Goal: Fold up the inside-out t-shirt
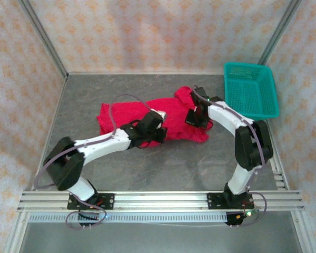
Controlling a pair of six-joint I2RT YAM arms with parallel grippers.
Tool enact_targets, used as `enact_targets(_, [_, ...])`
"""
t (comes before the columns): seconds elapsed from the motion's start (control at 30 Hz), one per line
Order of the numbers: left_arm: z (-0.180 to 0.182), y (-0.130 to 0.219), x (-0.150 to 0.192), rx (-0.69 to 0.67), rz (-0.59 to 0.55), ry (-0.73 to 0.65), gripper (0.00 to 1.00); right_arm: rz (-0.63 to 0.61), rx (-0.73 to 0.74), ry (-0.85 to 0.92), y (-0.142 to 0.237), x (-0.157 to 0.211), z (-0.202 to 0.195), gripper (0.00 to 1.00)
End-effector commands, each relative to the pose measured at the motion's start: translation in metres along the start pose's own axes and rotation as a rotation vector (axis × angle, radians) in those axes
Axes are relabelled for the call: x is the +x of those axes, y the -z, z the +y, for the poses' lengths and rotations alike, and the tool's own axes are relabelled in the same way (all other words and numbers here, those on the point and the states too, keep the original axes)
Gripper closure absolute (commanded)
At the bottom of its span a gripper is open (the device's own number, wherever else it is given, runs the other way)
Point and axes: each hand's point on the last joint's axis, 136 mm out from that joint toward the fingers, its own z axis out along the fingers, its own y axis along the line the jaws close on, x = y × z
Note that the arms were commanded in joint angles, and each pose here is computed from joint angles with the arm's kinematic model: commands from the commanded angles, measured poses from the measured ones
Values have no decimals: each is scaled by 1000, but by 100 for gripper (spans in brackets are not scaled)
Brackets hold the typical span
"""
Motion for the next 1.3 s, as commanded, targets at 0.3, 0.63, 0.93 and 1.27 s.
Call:
enact_targets(0.3, [7,-26,12,50,103,58,100,-67,24,82,57,17,-3,49])
enact_targets(0.63, [14,-26,21,38,103,95,100,-64,-104,102,56,78,19,67])
enact_targets(0.93, [9,-17,25,80,99,136,98,-80,-8,121,22,59,21,57])
enact_targets(1.27, [-18,-12,38,146,42,141,49,-98,3,91,18,19,25,100])
